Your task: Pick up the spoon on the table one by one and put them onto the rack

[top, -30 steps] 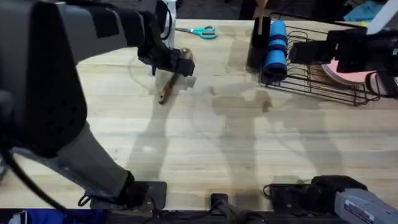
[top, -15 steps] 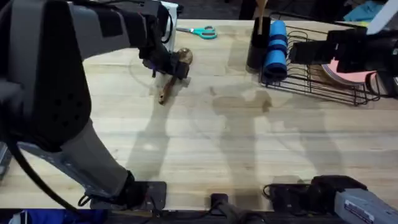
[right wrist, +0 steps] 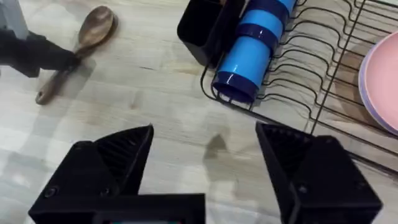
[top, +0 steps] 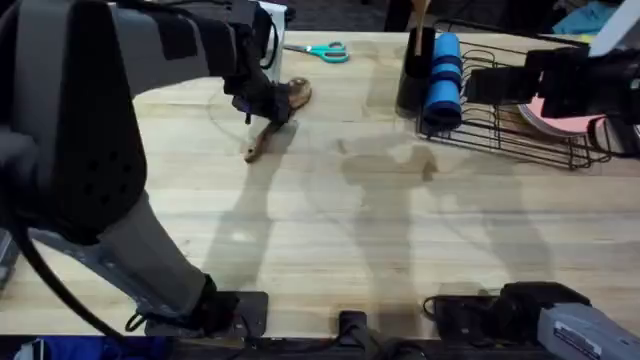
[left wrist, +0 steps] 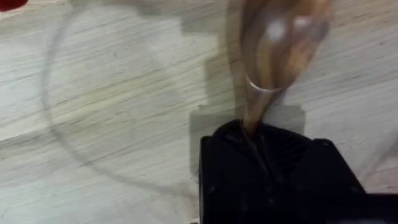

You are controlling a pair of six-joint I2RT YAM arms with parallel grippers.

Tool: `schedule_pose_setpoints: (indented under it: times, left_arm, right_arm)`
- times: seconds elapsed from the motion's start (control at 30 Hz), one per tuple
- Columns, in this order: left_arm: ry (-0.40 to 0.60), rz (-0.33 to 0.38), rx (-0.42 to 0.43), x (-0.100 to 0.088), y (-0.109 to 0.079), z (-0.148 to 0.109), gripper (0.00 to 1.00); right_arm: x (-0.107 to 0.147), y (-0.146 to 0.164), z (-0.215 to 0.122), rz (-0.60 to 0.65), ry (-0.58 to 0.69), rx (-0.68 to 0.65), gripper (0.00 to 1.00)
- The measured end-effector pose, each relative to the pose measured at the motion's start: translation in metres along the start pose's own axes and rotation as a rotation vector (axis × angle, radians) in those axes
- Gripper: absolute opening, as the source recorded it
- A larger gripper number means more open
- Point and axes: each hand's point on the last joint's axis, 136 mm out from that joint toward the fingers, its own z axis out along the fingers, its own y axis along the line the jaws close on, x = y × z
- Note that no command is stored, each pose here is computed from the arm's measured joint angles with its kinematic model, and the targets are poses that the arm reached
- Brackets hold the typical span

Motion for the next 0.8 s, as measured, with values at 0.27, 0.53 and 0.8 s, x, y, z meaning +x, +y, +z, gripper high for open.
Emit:
schedule_pose_setpoints:
  times: [0.27, 0.53, 0.8]
  left_arm:
    - [-0.006, 0.001, 0.004, -0.001, -0.001, 0.0, 0.046]
    - [-0.033, 0.014, 0.069, -0.014, -0.016, -0.007, 0.041]
    - [-0.151, 0.077, 0.099, -0.062, -0.043, -0.033, 0.041]
  right_arm:
    - [0.0, 0.0, 0.0, 0.0, 0.0, 0.0, 0.992]
    - [0.0, 0.0, 0.0, 0.0, 0.0, 0.0, 0.992]
    - [0.0, 0.0, 0.0, 0.0, 0.0, 0.0, 0.992]
